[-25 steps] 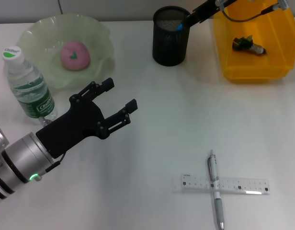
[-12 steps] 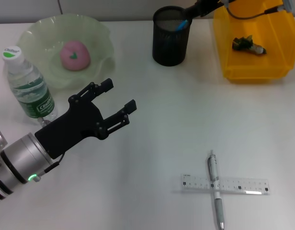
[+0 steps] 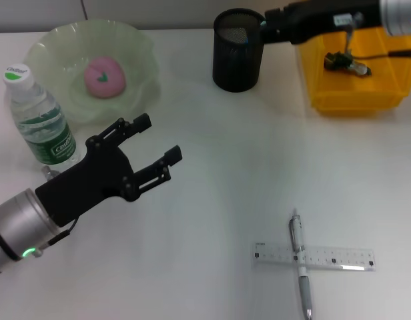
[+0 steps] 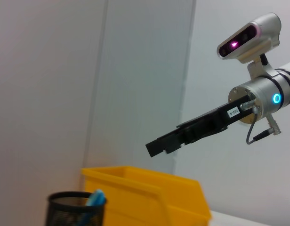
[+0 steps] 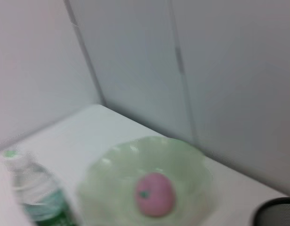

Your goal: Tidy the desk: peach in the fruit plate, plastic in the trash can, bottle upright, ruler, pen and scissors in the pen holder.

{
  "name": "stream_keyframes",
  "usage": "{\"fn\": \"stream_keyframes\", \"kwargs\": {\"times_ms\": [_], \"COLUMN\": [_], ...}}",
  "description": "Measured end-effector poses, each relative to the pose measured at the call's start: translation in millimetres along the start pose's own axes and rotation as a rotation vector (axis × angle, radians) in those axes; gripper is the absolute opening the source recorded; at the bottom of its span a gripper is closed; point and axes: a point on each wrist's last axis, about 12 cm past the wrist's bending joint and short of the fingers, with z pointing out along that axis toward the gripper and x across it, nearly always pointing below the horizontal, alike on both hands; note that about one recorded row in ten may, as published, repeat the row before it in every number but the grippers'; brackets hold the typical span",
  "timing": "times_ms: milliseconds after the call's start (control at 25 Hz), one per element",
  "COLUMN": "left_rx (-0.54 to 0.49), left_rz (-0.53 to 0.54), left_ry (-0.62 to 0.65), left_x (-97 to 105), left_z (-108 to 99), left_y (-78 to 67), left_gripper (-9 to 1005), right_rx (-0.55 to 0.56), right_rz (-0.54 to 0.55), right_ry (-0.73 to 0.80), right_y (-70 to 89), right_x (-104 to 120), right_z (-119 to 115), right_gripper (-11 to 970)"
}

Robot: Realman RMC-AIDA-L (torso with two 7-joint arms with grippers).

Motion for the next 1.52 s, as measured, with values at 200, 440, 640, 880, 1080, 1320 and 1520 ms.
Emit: {"fn": "stream_keyframes", "kwargs": {"times_ms": [200, 440, 640, 880, 1080, 1320, 1520], "left_rx": [0.103, 0.194, 0.285, 0.368, 0.434, 0.453, 0.445], "left_rz": [0.005, 0.029, 0.068, 0.055, 0.089, 0.107, 0.117], "left_ry": [0.076, 0.166, 0.219, 0.254, 0.326, 0.356, 0.363], "left_x": [-5.2, -8.8, -12.3, -15.9, -13.2, -12.7, -13.7], "left_z": [-4.1, -4.9, -8.5, -12.8, -13.1, -7.5, -2.4], "left_y": [4.9, 8.8, 7.9, 6.7, 6.0, 7.5, 10.6], "left_gripper": [811, 811, 811, 811, 811, 811, 811], "right_rx": [-0.15, -0.302, -0.408, -0.448, -0.473, -0.439, -0.35], "right_rz": [0.014, -0.009, -0.054, -0.14, -0.206, -0.28, -0.396], "right_ry": [-0.002, 0.073, 0.167, 0.37, 0.484, 0.617, 0.764], "right_y": [11.3, 25.9, 36.6, 54.1, 68.6, 82.6, 95.7], "right_x": [30.2, 48.8, 52.6, 50.5, 49.4, 47.0, 49.1], "right_z": [-23.4, -38.1, -41.5, -21.1, 1.3, 20.5, 38.0], "right_gripper": [574, 574, 573, 580, 597, 616, 685]}}
